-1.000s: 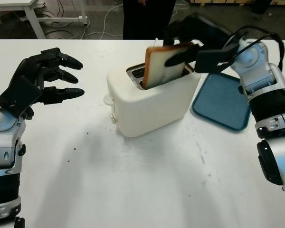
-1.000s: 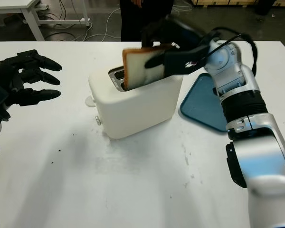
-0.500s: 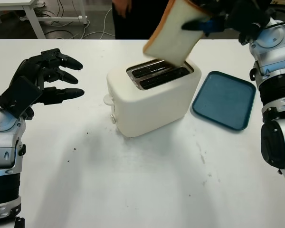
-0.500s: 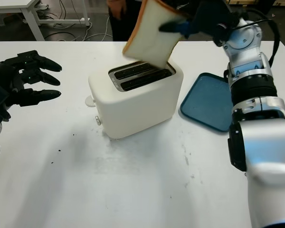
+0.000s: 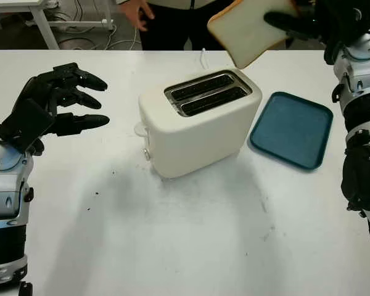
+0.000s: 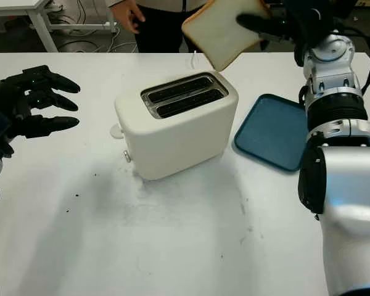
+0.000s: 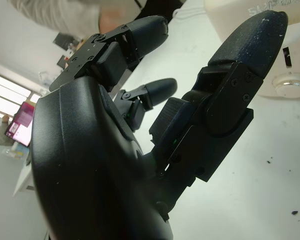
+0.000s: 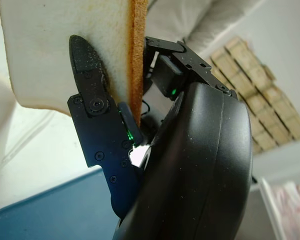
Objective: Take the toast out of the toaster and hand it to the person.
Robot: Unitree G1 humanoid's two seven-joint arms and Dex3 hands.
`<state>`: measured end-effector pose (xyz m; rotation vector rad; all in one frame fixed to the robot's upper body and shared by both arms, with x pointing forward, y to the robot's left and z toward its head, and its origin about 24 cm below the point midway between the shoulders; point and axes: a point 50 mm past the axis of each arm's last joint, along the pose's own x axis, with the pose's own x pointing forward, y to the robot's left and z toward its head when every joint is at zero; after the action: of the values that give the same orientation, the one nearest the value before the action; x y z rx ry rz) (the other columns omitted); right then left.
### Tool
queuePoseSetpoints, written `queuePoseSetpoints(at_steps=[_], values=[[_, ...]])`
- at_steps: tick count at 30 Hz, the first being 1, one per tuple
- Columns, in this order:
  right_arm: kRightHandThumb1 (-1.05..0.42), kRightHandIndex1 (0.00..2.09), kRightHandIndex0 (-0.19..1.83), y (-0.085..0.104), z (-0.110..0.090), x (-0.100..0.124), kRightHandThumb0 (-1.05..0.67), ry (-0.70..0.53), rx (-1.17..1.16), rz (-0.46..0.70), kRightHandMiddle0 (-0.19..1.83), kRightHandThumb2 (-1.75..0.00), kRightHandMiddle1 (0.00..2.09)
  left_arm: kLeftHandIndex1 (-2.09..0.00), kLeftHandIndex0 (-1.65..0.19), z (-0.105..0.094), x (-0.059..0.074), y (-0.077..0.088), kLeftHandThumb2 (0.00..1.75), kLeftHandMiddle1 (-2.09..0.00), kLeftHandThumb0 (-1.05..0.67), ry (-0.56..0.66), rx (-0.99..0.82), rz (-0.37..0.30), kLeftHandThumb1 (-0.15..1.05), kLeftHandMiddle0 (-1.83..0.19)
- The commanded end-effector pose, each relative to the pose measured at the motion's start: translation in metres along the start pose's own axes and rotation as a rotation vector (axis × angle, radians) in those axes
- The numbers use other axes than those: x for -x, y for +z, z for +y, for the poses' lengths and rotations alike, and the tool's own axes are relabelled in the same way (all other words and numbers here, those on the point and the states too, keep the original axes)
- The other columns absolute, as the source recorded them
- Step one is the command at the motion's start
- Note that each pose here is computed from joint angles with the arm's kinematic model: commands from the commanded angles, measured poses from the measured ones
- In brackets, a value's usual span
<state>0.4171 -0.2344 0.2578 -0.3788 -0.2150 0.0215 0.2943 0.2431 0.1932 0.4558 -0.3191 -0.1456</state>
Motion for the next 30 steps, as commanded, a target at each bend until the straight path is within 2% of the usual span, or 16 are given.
queuePoseSetpoints(at_steps=[1,5,11,15,17,20,26,30], values=[[-0.92,1.75,1.08,-0.001,0.000,-0.002,-0.33,-0.038,-0.042,0.024,0.87,-0.25,1.75,-0.97,-0.56,-0.001,0.002,0.000,0.00,-1.12,-1.05,0.004,0.014,-0.003,0.62,-0.55],[-0.92,1.75,1.06,-0.008,0.001,-0.001,-0.35,-0.134,-0.048,0.060,0.83,-0.22,1.75,-0.97,-0.56,-0.001,0.002,-0.001,0.00,-1.13,-1.05,0.002,0.016,-0.005,0.62,-0.55],[-0.92,1.75,1.04,-0.015,0.007,-0.002,-0.29,-0.253,-0.125,0.103,0.72,-0.18,1.75,-0.96,-0.56,-0.001,0.002,-0.001,0.00,-1.13,-1.05,0.001,0.017,-0.005,0.62,-0.54],[-0.92,1.75,1.02,-0.023,0.013,-0.001,-0.27,-0.285,-0.057,0.143,0.72,-0.19,1.75,-0.96,-0.56,-0.001,0.002,-0.001,0.00,-1.14,-1.05,-0.001,0.015,-0.004,0.62,-0.53],[-0.92,1.75,0.93,-0.028,0.016,0.000,-0.30,-0.290,-0.055,0.169,0.59,-0.18,1.75,-0.96,-0.56,-0.001,0.002,-0.001,0.00,-1.14,-1.05,-0.002,0.014,-0.005,0.62,-0.53],[-0.92,1.75,0.88,-0.033,0.021,0.001,-0.29,-0.289,-0.048,0.176,0.51,-0.16,1.75,-0.96,-0.56,-0.001,0.003,-0.001,0.00,-1.14,-1.05,0.000,0.011,-0.005,0.62,-0.53],[-0.92,1.75,0.89,-0.036,0.026,0.001,-0.27,-0.288,-0.063,0.201,0.53,-0.14,1.75,-0.96,-0.56,0.000,0.003,-0.001,0.00,-1.14,-1.05,-0.001,0.003,-0.007,0.63,-0.54],[-0.92,1.75,0.90,-0.036,0.029,0.001,-0.29,-0.283,-0.050,0.203,0.54,-0.15,1.56,-0.97,-0.57,0.000,0.003,-0.001,0.00,-1.13,-1.05,0.003,0.007,-0.004,0.63,-0.55]])
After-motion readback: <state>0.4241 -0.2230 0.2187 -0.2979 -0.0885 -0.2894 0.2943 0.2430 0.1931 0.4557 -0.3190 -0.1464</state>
